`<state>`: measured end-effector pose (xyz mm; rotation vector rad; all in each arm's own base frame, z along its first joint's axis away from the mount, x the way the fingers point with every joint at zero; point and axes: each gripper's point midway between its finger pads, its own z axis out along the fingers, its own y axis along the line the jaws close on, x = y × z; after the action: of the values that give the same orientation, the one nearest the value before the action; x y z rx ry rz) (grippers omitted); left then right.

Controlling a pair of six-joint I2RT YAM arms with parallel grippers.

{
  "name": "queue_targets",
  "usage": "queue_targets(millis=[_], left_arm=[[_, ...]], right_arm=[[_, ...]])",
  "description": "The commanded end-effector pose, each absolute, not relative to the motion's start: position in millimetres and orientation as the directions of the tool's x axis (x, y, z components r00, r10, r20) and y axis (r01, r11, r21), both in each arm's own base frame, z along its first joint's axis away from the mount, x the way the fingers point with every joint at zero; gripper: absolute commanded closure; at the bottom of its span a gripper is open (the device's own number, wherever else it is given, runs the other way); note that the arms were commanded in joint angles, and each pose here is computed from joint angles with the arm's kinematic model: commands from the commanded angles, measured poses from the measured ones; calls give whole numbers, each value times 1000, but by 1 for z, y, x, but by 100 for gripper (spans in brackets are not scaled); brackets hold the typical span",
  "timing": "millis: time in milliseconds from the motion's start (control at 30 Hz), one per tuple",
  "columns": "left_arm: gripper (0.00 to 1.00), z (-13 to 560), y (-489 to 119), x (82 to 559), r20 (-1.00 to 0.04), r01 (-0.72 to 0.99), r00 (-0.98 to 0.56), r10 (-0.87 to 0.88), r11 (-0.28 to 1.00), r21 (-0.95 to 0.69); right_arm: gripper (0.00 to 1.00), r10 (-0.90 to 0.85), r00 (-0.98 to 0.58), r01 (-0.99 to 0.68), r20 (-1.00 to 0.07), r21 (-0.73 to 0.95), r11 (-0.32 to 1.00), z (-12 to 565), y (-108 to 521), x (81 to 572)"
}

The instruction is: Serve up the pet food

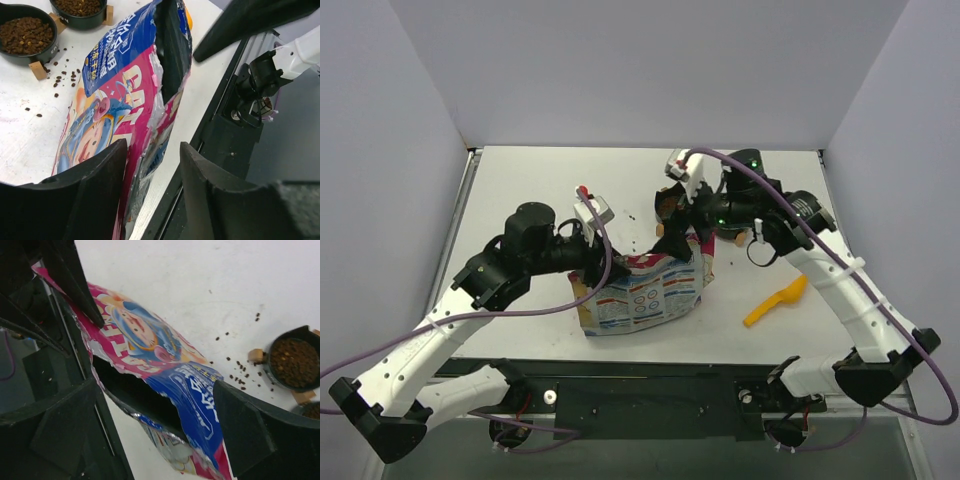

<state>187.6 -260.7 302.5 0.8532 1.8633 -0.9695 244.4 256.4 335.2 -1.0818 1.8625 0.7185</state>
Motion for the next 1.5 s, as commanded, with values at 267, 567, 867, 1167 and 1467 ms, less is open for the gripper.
queue_targets(millis=[267,567,867,1167,1467], left_arm=[[72,309,-250,193,-927,831,-344,149,508,-226],[100,322,-245,192,-947,842,-289,142,509,-181],[100,326,-230,193,-954,808,-270,132,570,-150],[77,323,-244,198,-944,816,-307,120,543,-197],[48,318,-264,215,-946,814,-313,83,536,-223]], right_arm=[[5,-626,-40,-983,-779,-81,163,293,305,205],[4,-727,40,-976,-686,-182,118,274,311,222],[100,-767,-25,-947,-641,-230,223,267,282,246],[100,-761,-79,-896,-644,-289,338,283,271,255],[100,-689,-115,-886,-715,-239,396,303,285,257]])
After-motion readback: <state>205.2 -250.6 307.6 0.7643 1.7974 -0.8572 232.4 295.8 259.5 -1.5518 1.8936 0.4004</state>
